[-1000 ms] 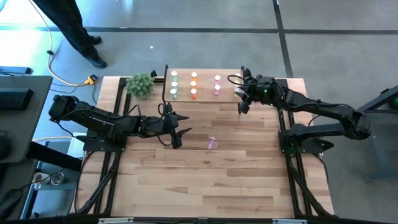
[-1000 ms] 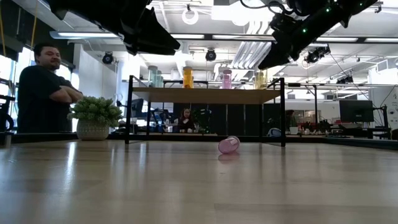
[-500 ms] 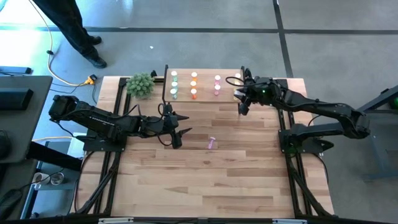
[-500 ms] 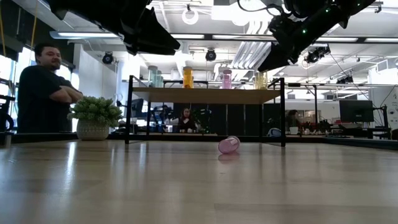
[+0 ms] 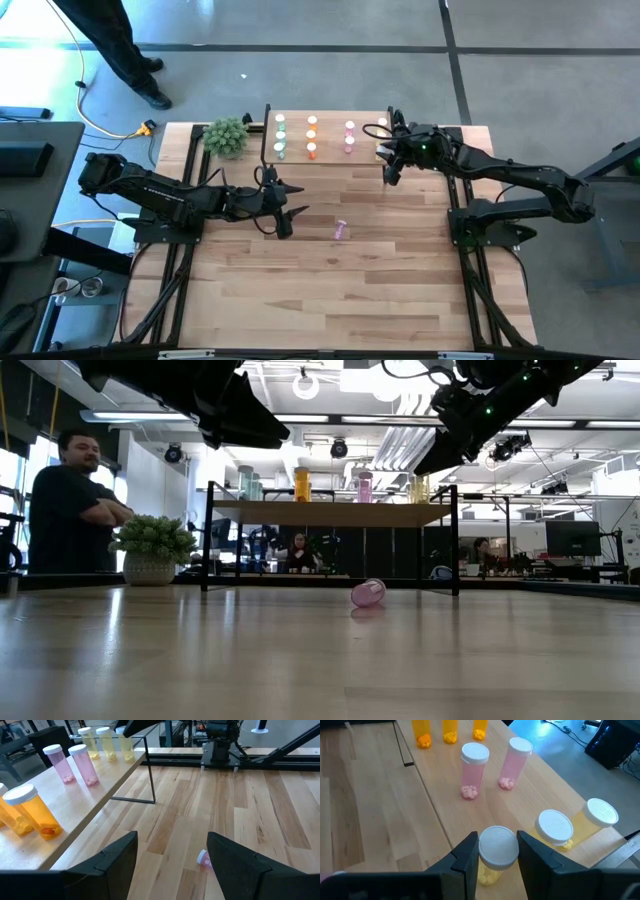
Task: Pick and place medicine bottles onto shelf by color
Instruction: Put the yellow pill bottle on the shelf aligned with the yellow pill bottle
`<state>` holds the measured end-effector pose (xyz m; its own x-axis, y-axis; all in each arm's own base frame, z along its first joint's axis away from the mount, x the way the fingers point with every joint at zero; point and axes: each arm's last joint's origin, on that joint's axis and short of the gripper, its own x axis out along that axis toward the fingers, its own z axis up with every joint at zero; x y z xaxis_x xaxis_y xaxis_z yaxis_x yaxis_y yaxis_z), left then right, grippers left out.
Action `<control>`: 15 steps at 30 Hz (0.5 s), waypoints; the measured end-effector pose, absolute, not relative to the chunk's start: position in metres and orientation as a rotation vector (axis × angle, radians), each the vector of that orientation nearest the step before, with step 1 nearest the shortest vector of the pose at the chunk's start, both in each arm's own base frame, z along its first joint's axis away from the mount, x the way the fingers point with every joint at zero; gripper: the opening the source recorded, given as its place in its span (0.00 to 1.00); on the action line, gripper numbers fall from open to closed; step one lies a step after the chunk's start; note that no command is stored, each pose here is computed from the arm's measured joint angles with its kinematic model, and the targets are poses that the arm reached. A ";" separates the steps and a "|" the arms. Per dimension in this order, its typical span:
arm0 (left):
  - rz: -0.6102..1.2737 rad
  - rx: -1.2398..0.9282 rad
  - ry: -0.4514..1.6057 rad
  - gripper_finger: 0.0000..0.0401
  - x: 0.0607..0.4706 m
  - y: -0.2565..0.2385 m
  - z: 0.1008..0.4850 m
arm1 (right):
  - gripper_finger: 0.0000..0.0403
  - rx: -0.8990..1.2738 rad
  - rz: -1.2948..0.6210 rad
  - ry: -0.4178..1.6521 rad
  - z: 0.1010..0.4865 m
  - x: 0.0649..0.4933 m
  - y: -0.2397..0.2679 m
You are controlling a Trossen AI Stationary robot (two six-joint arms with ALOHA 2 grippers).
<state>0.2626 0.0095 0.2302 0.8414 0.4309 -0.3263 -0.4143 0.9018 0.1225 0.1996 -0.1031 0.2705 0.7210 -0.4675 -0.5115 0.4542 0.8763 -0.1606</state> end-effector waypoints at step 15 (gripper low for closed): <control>0.447 0.048 0.357 0.57 0.263 0.010 0.230 | 0.37 -0.035 -0.553 0.592 0.269 0.198 -0.104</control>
<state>0.2626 0.0095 0.2302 0.8410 0.4310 -0.3269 -0.4144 0.9018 0.1230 0.1983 -0.1041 0.2685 0.6897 -0.5043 -0.5196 0.4846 0.8547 -0.1863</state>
